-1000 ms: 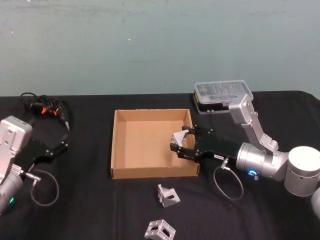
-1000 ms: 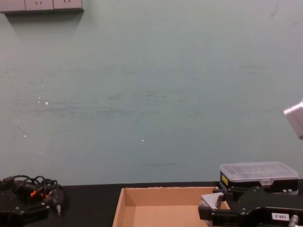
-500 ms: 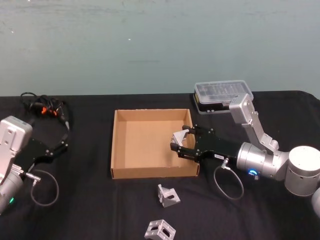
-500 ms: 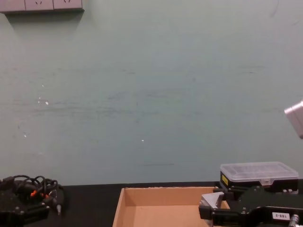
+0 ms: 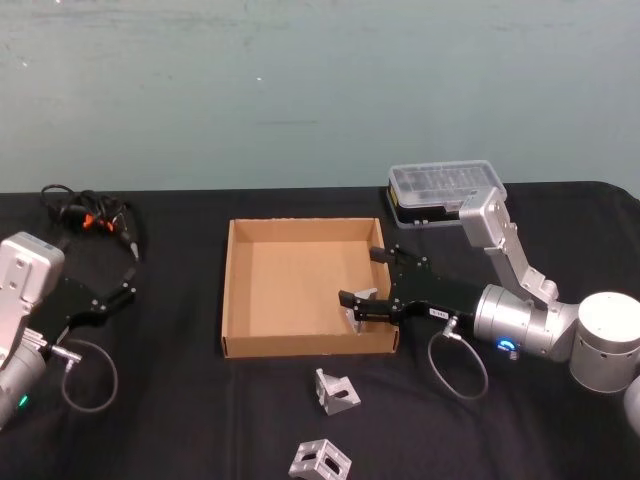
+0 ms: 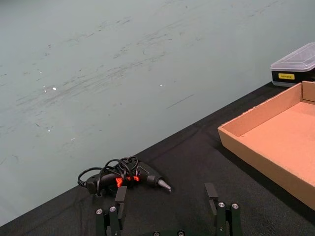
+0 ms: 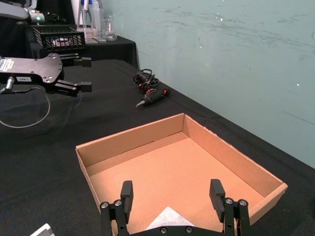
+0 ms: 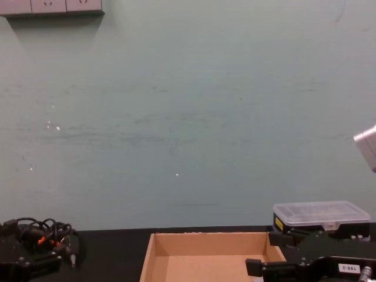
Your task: Use one hand to pick up the angle iron from the table and place it into the box.
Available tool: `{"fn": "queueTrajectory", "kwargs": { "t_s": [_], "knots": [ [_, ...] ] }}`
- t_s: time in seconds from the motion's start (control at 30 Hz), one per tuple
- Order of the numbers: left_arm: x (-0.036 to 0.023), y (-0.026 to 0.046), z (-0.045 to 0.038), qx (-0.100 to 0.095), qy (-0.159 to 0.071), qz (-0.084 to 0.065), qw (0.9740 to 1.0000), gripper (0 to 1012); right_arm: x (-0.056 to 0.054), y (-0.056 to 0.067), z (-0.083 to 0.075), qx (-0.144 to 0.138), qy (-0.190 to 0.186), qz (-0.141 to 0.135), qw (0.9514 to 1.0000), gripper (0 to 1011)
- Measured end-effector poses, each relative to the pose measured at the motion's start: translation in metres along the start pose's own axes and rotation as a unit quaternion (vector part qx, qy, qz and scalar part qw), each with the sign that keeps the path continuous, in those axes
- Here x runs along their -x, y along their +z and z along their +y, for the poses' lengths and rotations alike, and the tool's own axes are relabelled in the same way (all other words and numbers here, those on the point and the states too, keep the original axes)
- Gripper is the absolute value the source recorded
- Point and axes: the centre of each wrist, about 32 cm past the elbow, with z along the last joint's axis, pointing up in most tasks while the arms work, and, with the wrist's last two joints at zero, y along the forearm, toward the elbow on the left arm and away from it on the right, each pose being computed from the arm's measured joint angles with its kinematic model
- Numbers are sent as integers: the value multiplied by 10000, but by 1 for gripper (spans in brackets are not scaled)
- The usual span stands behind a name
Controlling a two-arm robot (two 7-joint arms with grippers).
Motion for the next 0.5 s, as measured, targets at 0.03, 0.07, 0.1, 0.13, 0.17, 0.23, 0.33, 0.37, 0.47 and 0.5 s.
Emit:
{"fn": "queueTrajectory", "kwargs": {
  "t_s": [0.03, 0.07, 0.1, 0.13, 0.17, 0.23, 0.33, 0.37, 0.47, 0.5],
  "knots": [
    [0, 0, 0, 0, 0, 0, 10000, 1000, 0, -1, 0, 0, 0, 0, 10000, 1002],
    [0, 0, 0, 0, 0, 0, 10000, 1000, 0, 0, 0, 0, 0, 0, 10000, 1003],
    [0, 0, 0, 0, 0, 0, 10000, 1000, 0, 0, 0, 0, 0, 0, 10000, 1000],
    [0, 0, 0, 0, 0, 0, 10000, 1000, 0, 0, 0, 0, 0, 0, 10000, 1000],
    [0, 0, 0, 0, 0, 0, 10000, 1000, 0, 0, 0, 0, 0, 1, 10000, 1000],
    [0, 0, 0, 0, 0, 0, 10000, 1000, 0, -1, 0, 0, 0, 1, 10000, 1000],
    [0, 0, 0, 0, 0, 0, 10000, 1000, 0, -1, 0, 0, 0, 1, 10000, 1000],
    [0, 0, 0, 0, 0, 0, 10000, 1000, 0, -1, 0, 0, 0, 1, 10000, 1000],
    [0, 0, 0, 0, 0, 0, 10000, 1000, 0, -1, 0, 0, 0, 1, 10000, 1000],
    [0, 0, 0, 0, 0, 0, 10000, 1000, 0, -1, 0, 0, 0, 1, 10000, 1000]
  ]
}}
